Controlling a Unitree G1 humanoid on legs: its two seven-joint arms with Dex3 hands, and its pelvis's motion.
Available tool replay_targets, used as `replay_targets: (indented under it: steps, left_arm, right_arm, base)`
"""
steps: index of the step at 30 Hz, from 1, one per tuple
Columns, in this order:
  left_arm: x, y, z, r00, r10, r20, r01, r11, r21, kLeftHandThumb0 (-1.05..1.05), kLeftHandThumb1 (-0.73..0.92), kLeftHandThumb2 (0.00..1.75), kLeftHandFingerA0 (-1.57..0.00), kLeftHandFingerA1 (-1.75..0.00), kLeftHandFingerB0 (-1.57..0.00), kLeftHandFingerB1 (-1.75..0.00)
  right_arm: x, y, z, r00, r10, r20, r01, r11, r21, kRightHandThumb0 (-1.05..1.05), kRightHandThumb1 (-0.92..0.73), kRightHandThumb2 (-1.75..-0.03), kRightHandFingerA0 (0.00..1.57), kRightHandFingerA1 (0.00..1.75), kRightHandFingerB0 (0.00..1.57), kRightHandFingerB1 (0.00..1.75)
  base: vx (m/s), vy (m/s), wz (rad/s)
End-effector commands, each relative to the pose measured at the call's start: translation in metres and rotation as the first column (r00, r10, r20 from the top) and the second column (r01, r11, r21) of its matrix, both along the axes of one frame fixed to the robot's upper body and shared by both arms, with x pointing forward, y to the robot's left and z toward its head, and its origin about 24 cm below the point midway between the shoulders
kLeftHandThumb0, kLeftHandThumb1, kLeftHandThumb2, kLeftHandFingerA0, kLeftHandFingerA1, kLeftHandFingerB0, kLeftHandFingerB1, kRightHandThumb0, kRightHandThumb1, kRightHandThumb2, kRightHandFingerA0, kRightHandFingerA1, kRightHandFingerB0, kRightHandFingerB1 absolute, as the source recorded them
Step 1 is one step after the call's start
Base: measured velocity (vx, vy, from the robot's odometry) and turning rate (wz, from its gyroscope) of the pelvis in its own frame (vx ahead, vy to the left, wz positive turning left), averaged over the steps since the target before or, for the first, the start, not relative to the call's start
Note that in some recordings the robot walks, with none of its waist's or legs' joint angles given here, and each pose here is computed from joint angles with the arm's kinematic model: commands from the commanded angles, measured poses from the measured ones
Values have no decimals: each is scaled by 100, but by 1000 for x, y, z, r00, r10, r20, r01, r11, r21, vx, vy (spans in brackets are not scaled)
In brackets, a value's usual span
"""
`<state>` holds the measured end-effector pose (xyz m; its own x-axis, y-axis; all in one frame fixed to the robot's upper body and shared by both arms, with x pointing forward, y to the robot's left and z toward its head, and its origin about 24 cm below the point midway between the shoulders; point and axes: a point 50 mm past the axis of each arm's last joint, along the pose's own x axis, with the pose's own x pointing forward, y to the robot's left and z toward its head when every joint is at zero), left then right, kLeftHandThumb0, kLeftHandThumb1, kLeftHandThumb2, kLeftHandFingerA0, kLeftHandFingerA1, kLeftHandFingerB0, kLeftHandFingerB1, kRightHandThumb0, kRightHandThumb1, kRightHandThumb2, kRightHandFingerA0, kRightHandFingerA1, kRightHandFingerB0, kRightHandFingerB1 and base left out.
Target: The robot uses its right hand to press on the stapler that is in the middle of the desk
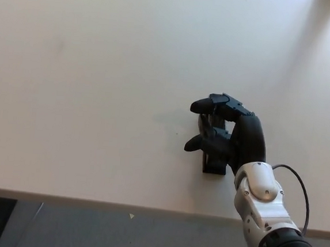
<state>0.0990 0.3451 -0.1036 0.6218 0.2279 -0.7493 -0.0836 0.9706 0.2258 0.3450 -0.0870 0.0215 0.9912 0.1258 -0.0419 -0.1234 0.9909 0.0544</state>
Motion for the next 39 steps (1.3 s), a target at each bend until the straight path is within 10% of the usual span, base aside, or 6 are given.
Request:
replay_targets:
  steps: [1,6,21,34,35,39]
  left_arm:
    - [-55,-5,-4,994,-100,-34,100,995,1,-80,92,72,-32,-35,-22,-32]
    - [-67,-4,-6,993,-77,-88,78,997,5,-80,74,113,-26,-47,-24,-46]
    - [-29,-1,1,997,-74,21,74,997,-8,-83,92,70,-33,-34,-26,-31]
    - [60,11,31,986,-88,141,73,992,104,-83,92,72,-21,-32,-13,-26]
    - [63,13,33,987,-98,125,81,988,132,-36,49,110,0,-48,0,-47]
    - [73,10,37,976,-50,210,38,997,65,-81,77,103,-10,-44,-7,-39]
  right_arm:
    - [-164,-19,-158,731,-38,-681,-64,990,-124,-9,-74,-81,121,97,70,116]
    - [-173,-21,-163,708,-45,-705,-25,996,-89,-12,-76,-72,119,109,72,120]
    - [-99,-14,-119,851,-42,-524,-15,994,-104,-15,-78,-70,122,97,74,119]
    - [51,-18,125,935,5,354,-22,999,46,-18,-81,-69,118,84,71,115]
    - [53,-25,166,872,4,490,-42,997,66,-17,-80,-70,119,88,75,110]
    - [52,-47,214,811,-13,586,-41,996,78,-14,-77,-75,130,87,78,110]
  base:
    - [0,0,0]
    - [0,0,0]
    - [0,0,0]
    - [0,0,0]
    - [0,0,0]
    - [0,0,0]
